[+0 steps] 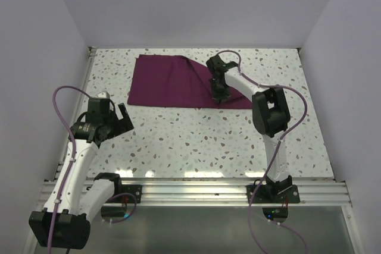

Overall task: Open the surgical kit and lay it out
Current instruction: Open the surgical kit at the center of the board.

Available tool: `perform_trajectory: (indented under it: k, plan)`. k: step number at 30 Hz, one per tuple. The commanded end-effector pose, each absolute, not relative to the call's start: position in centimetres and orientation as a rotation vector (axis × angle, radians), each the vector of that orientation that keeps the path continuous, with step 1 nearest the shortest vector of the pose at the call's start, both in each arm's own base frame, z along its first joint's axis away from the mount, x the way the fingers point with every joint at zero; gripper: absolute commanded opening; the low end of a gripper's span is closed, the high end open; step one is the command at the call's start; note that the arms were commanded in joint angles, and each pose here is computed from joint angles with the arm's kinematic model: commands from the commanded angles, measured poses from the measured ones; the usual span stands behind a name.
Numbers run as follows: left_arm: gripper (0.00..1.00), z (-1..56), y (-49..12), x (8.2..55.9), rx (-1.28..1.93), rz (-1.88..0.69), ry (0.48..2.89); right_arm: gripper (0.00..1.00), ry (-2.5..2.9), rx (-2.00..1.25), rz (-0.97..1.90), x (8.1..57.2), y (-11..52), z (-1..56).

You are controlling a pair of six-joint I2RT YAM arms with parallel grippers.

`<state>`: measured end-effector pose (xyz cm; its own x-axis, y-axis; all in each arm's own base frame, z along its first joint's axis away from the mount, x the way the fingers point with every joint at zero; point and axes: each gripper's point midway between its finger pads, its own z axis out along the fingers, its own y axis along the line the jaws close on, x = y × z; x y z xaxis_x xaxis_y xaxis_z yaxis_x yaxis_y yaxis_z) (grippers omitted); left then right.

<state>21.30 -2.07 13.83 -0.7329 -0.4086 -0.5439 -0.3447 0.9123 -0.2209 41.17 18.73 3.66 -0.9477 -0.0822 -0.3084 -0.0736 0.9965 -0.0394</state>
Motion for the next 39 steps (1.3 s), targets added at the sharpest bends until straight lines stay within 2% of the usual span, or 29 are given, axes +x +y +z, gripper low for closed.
perform_trajectory:
  k: [1, 3, 16, 25, 32, 34, 36, 39]
  plan:
    - [1.00, 14.1, -1.9, 21.9, -0.528, -0.136, 2.431, 0.07, 2.773, -0.100, -0.069, 42.5, 18.6, 5.7]
    - [1.00, 14.1, -1.9, 21.8, -0.528, -0.138, 2.431, 0.00, 2.759, -0.099, -0.070, 42.7, 18.6, 6.2]
    - [1.00, 14.0, -2.1, 21.9, -0.508, -0.154, 2.438, 0.00, 2.680, -0.088, -0.070, 44.5, 18.4, 11.8]
    - [1.00, 13.8, -2.3, 22.0, -0.497, -0.163, 2.448, 0.00, 2.643, 0.046, -0.039, 48.6, 15.7, 13.6]
    - [1.00, 13.5, -2.4, 22.0, -0.494, -0.163, 2.458, 0.29, 2.707, -0.011, 0.160, 47.6, 17.8, 10.7]
    - [1.00, 13.5, -2.3, 22.0, -0.495, -0.160, 2.461, 0.32, 2.757, 0.003, 0.182, 46.1, 17.8, 8.9]
    - [1.00, 13.4, -2.3, 22.0, -0.498, -0.159, 2.461, 0.31, 2.786, 0.015, 0.189, 45.2, 17.8, 7.5]
    - [1.00, 13.3, -2.3, 21.9, -0.502, -0.154, 2.465, 0.16, 2.799, 0.018, 0.206, 44.7, 17.9, 6.8]
